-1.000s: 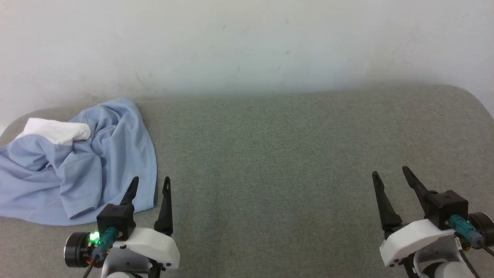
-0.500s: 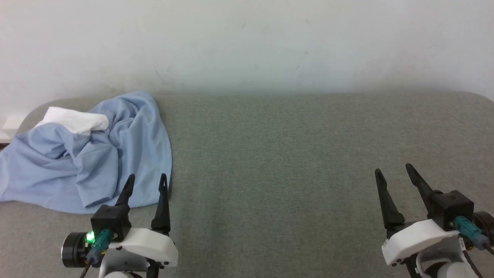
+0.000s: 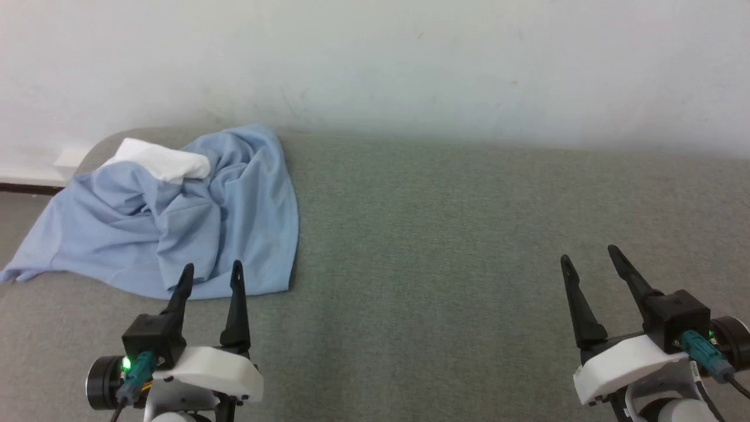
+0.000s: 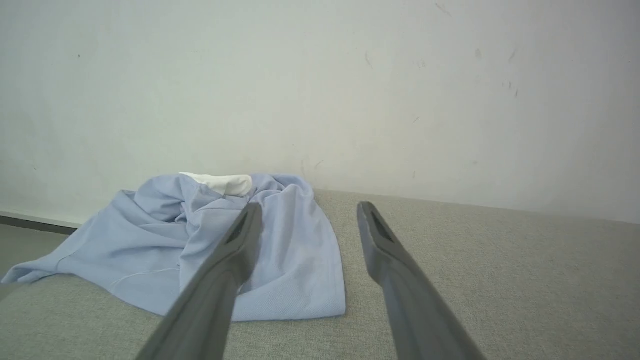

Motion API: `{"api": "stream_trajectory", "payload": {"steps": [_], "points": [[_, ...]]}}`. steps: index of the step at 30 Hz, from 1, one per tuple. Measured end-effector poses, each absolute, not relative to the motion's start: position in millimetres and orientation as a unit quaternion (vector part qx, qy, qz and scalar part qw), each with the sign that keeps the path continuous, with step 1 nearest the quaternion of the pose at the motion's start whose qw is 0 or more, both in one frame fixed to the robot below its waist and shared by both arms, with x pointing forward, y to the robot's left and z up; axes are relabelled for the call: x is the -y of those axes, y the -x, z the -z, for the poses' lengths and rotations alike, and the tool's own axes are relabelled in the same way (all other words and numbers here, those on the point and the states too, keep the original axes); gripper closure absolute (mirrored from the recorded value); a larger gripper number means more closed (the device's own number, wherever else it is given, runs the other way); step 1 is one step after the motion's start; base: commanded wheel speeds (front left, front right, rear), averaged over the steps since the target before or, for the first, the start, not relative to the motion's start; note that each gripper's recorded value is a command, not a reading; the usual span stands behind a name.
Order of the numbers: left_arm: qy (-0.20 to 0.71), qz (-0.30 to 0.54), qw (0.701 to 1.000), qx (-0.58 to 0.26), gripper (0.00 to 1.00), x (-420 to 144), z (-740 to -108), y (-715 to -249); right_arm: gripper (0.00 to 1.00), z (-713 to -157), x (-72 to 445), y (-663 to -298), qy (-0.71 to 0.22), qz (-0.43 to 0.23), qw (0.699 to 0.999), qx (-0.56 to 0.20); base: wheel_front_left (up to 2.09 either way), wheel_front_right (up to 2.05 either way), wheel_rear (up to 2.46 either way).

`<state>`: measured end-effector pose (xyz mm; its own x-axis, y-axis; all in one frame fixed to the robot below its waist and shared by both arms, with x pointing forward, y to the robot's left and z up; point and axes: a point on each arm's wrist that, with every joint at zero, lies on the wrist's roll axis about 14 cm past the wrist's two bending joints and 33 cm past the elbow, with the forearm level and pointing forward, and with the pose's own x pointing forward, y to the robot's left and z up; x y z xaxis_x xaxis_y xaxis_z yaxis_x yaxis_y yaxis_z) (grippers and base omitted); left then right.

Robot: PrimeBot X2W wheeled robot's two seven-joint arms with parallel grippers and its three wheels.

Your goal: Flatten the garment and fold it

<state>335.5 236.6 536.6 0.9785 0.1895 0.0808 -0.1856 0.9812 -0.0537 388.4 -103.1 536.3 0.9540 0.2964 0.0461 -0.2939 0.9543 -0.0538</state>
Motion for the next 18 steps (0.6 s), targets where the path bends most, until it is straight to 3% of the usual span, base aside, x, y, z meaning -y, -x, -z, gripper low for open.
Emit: {"api": "stream_trajectory", "payload": {"steps": [18], "points": [[0.041,-0.172,0.982,0.066,0.0,-281,-541,-299,0.0,-541,53,-396,0.02,-0.22,0.975,0.037,0.0,0.0,0.0]]}}
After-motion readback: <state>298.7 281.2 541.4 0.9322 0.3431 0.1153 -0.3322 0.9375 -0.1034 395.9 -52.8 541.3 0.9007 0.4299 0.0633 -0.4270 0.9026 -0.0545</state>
